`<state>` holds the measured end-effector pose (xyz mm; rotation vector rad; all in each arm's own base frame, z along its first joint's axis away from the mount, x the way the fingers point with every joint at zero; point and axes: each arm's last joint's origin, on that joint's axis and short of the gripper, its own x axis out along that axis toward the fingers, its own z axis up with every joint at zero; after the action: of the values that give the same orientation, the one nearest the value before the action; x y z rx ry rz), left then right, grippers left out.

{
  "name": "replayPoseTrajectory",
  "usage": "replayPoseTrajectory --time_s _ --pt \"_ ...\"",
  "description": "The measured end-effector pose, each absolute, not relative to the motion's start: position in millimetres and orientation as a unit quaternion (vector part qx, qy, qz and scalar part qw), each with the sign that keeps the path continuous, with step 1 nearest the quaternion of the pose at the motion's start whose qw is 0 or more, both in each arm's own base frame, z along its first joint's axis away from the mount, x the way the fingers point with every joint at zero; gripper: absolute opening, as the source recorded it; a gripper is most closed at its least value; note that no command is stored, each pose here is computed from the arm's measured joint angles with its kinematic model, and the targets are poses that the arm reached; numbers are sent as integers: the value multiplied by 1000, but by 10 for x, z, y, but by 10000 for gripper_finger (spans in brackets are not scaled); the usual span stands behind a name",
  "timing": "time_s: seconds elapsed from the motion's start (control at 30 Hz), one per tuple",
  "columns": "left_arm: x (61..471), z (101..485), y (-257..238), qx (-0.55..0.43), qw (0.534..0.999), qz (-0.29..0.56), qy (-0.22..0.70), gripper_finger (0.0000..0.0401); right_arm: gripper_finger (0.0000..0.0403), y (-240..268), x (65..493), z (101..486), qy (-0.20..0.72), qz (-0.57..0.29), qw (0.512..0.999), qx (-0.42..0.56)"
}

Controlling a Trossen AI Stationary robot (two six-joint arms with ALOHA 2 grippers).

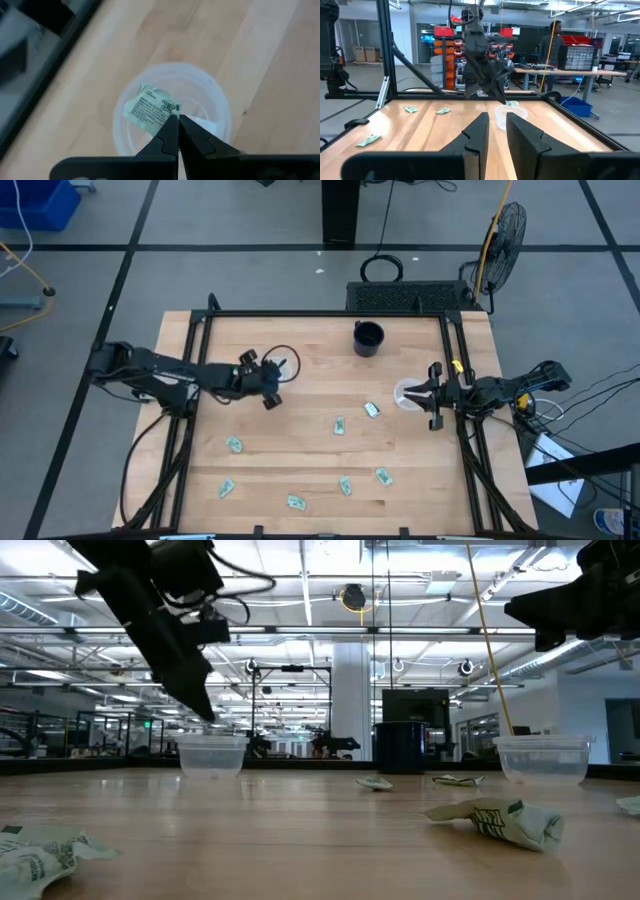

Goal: Pick and place items into bin
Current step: Put the white stevia packet into the left transparent bin, then put the white brown stevia packet into the right transparent bin

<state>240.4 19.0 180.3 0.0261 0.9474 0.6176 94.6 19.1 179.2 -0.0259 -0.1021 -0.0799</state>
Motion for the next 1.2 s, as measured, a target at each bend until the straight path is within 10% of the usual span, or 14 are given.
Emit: replayPoseTrajectory --time_s 0.77,1.2 --pt "2462 1626 540 -39 837 238 492 60 64 231 1068 1693 8 -39 999 -5" --pt "2537 1920 543 4 867 222 446 108 174 286 1239 1676 30 -37 999 -25"
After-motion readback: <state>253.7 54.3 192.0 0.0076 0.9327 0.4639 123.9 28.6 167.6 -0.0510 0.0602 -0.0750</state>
